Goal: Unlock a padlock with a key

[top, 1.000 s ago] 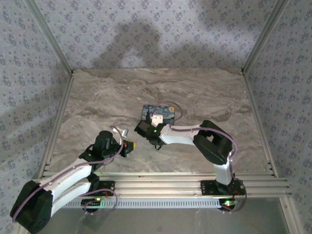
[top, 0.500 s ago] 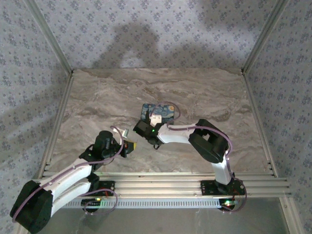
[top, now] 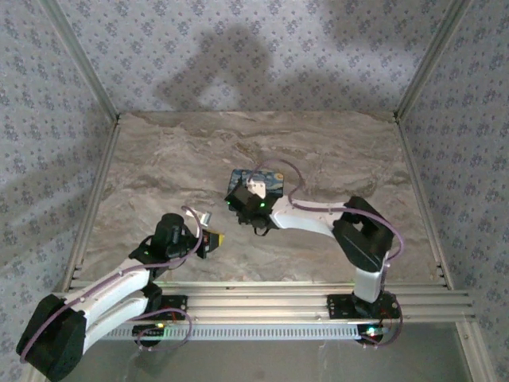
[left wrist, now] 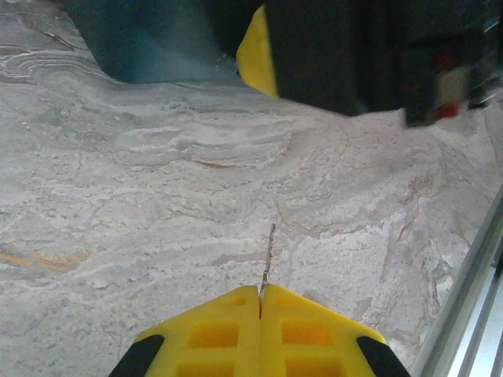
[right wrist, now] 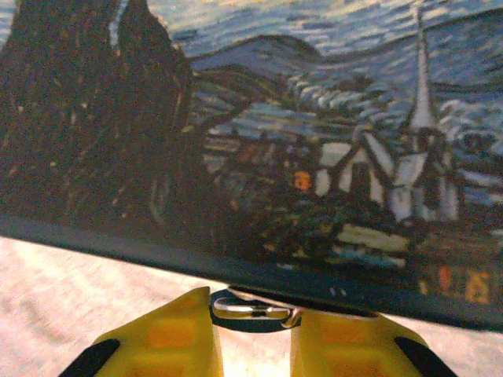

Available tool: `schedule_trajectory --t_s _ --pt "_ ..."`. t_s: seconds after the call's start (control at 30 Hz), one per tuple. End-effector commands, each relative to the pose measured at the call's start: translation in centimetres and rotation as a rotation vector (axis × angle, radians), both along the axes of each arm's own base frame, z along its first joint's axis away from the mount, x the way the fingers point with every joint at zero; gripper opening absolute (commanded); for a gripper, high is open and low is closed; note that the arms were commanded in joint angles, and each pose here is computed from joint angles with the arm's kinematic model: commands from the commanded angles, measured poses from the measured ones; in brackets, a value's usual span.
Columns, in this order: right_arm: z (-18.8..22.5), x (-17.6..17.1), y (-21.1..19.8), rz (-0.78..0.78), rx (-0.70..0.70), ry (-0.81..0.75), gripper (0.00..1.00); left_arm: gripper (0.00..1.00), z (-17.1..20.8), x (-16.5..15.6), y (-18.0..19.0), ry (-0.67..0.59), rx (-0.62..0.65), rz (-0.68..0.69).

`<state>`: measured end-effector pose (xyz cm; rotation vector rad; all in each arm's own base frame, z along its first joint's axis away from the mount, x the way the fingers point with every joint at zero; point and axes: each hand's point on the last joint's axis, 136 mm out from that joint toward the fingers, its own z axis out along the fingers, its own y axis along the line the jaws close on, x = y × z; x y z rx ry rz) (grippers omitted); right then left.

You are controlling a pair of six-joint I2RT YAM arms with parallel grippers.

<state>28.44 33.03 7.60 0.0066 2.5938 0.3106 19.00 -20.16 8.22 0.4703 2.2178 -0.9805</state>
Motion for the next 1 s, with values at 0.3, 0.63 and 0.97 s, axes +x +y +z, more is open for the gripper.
schedule_trajectory --t_s 0.3,0.63,0.97 --pt "4.4 -2.1 -0.5 0.138 0.275 0.167 0.0 0.0 3.5 2.0 -3.9 -0.1 -0.102 -0.149" --pt "5.7 -2.7 -0.5 0.158 0.375 0.236 0.0 0.0 4.7 3.1 -6.2 -0.202 -0.14 -0.212" --pt "6.1 -2.6 -1.2 0.159 0.42 0.264 0.0 0.0 3.5 3.9 -7.5 -0.188 -0.209 -0.229"
